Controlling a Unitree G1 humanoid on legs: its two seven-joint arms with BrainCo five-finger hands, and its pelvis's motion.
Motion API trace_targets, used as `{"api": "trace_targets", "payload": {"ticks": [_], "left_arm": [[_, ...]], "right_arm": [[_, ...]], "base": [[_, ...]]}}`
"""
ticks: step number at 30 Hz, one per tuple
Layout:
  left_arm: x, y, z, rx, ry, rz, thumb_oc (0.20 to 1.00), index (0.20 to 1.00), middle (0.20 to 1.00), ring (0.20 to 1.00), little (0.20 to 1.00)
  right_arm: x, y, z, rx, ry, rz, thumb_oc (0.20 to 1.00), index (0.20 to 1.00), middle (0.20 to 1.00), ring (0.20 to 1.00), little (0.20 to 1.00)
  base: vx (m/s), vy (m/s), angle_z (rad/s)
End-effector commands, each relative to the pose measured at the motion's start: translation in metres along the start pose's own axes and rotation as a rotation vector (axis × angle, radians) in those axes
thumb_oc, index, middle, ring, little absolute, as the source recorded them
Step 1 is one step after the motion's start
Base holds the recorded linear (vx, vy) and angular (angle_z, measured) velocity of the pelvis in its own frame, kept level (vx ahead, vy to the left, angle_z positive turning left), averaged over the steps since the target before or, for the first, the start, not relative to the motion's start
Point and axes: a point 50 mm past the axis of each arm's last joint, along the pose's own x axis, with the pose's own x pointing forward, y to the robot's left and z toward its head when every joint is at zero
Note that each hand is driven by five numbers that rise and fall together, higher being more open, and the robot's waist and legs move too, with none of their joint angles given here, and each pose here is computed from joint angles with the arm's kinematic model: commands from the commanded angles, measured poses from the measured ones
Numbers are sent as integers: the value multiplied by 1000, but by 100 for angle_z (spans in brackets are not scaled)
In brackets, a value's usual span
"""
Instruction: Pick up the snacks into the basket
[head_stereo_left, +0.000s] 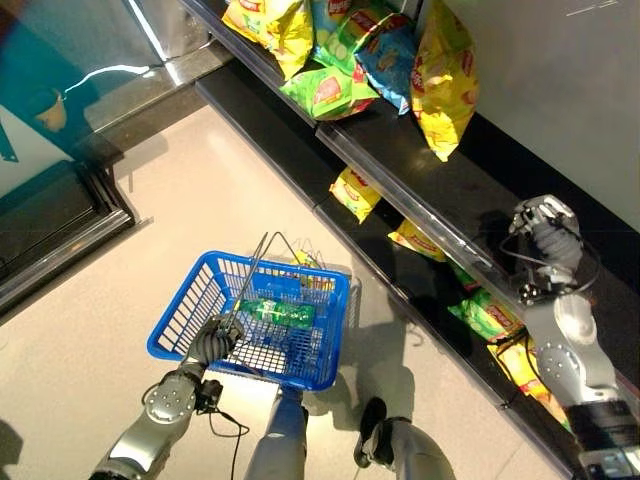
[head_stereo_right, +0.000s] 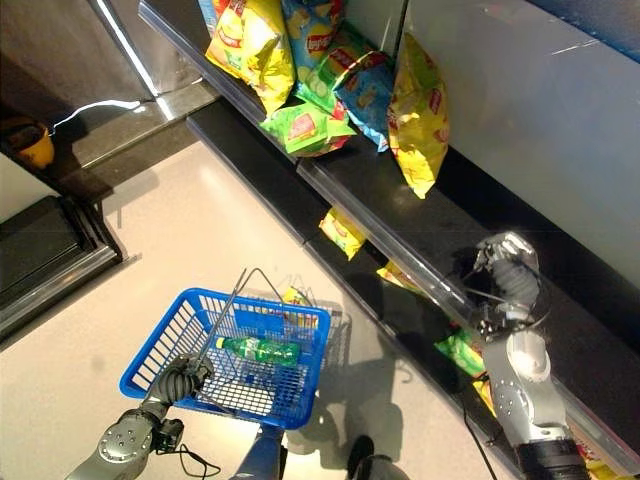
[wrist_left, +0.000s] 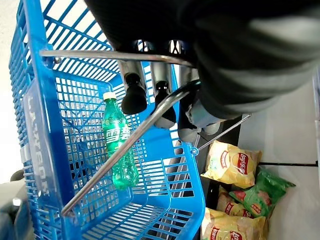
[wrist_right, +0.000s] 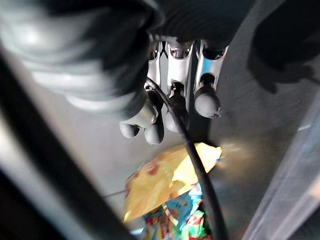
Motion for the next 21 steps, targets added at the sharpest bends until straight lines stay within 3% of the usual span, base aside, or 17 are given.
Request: {"api": "trace_targets", "payload": {"ticks": [1,6,11,21], "left_arm": [[1,17,39,-15,-216,54,200,200,200,200,200],[0,20,36,-22,-213,82,200,200,200,200,200],[-1,15,20,-94,-150,111,200,200,200,200,200],[-4,17,6,-20,-84,73,200,200,200,200,200]], "right_arm": [[11,4,22,-71,-116,33,1000,1000,1000,1000,1000],[22,-1,13,-217,-93,-56,1000,1000,1000,1000,1000],[32,9,-10,-181,-6,-88,1000,1000,1000,1000,1000],[1,-37,-57,-232,238,-203,1000,1000,1000,1000,1000]], "base": [[-6,41,-2],[-16,58,-13],[36,66,-47],[175,236,-8]]}}
